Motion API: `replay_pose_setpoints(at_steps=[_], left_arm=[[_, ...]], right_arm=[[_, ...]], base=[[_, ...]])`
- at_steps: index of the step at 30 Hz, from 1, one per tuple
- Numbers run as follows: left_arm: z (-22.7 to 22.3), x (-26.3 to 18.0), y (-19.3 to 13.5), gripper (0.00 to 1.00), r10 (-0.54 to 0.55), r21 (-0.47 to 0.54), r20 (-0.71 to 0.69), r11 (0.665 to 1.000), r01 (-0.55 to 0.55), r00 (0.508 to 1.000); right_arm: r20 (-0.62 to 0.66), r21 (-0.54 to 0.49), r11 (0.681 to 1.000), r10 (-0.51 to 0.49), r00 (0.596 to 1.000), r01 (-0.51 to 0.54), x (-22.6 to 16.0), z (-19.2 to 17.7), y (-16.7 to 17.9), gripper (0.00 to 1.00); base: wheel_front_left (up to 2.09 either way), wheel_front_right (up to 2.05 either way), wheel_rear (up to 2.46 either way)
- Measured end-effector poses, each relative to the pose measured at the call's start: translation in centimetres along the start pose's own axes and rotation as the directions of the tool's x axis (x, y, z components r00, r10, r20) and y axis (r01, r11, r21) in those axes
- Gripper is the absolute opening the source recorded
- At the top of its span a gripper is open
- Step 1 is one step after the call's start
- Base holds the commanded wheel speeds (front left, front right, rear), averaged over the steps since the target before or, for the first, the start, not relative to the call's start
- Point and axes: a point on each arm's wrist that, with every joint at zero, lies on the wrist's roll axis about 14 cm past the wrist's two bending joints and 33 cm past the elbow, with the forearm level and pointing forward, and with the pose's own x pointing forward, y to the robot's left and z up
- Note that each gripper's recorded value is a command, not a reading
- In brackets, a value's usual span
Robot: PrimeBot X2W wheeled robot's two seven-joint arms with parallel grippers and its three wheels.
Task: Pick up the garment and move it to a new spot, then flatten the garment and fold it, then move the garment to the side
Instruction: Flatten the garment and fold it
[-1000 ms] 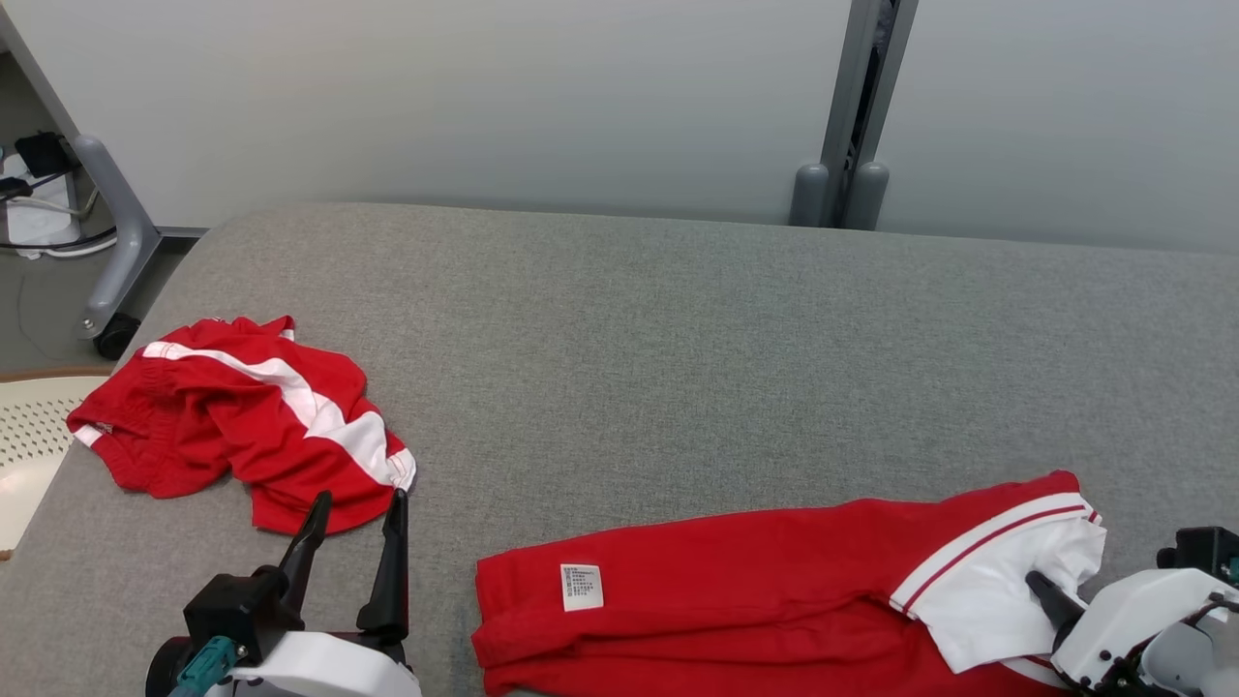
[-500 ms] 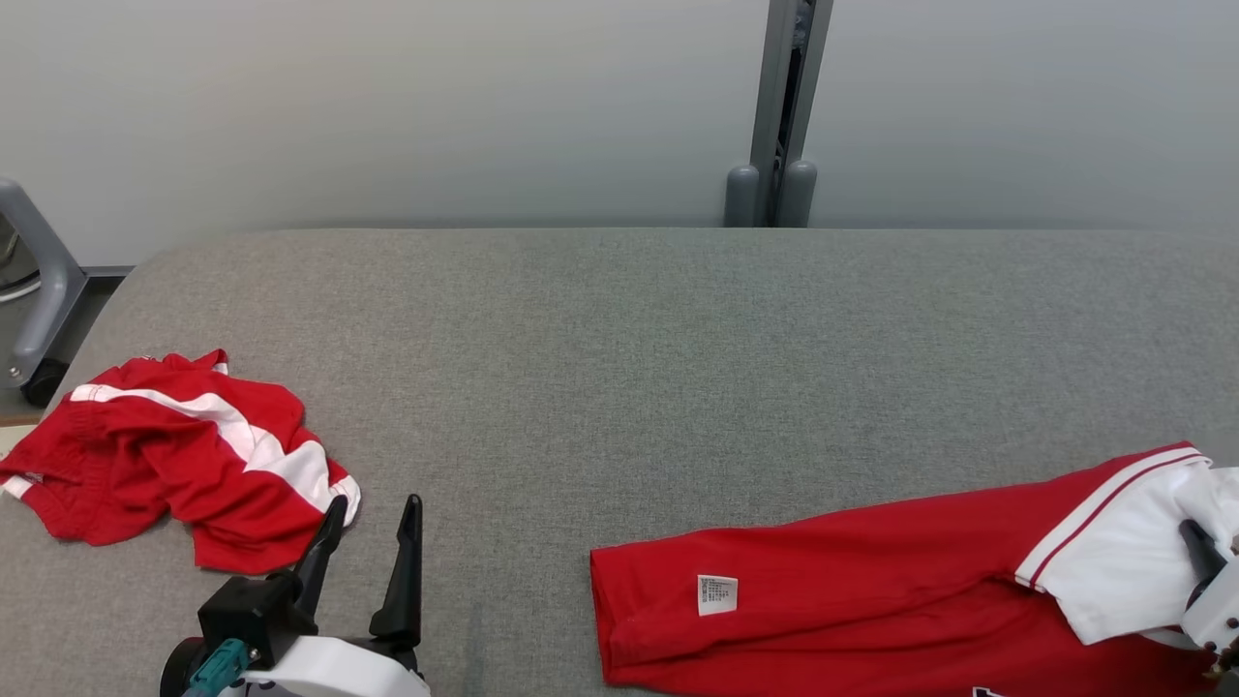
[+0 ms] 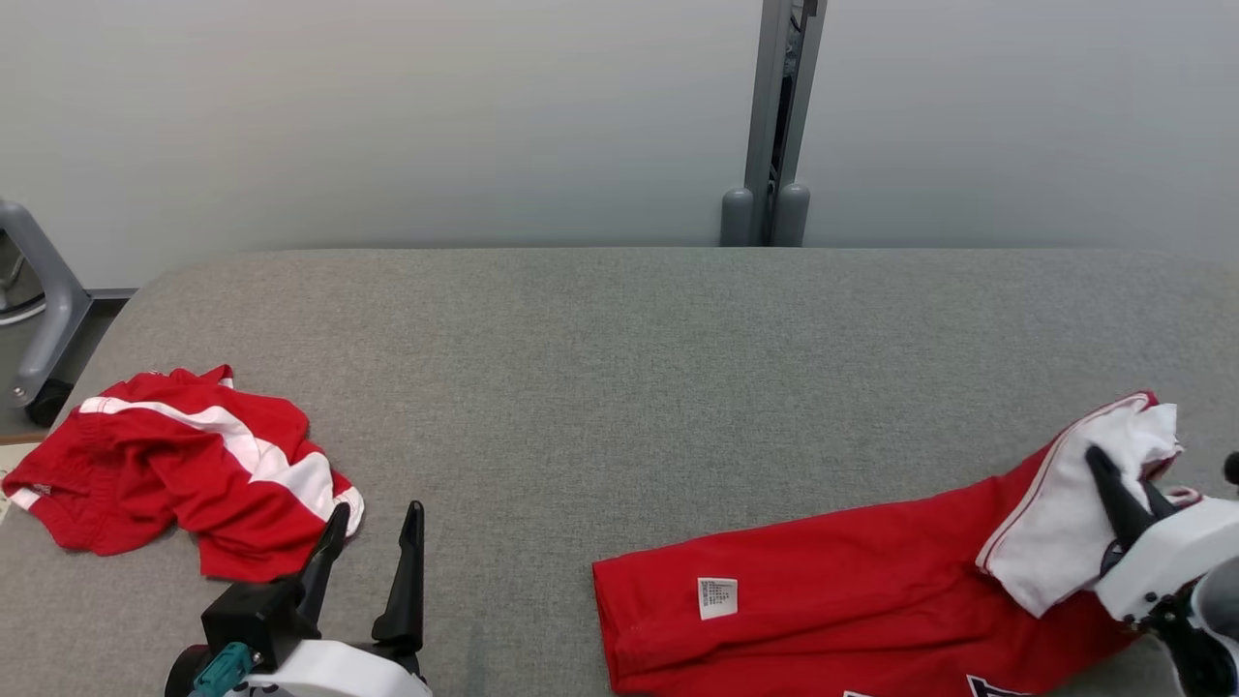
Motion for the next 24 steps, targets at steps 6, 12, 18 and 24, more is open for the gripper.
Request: replay_pose_setpoints(at_steps=[6, 12, 18, 24], left_arm=[[0.3, -0.6, 0.8, 1.00, 0.026, -0.006, 0.011, 1.000, -0.026, 1.000], [0.5, -1.6, 2.1, 1.00, 0.063, -0.007, 0.018, 0.998, -0.063, 0.998], [1.0, -2.6, 3.1, 1.00, 0.100, -0.013, 0.037, 0.995, -0.100, 0.994], [1.0, -3.5, 4.3, 1.00, 0.141, -0.015, 0.037, 0.990, -0.141, 0.989]], right_arm=[[-0.019, -0.032, 0.985, 0.168, 0.986, -0.169, 0.1, -0.4, 6.8, 0.00], [-0.064, -0.046, 0.937, 0.344, 0.937, -0.347, -0.4, -1.3, 14.6, 0.00], [-0.129, -0.023, 0.883, 0.462, 0.878, -0.468, -0.8, -3.3, 20.5, 0.00], [-0.219, -0.003, 0.844, 0.522, 0.824, -0.536, -0.5, -6.0, 24.2, 0.00]], base=[[0.00, 0.00, 0.00], [0.00, 0.00, 0.00], [0.00, 0.00, 0.00], [0.00, 0.00, 0.00]])
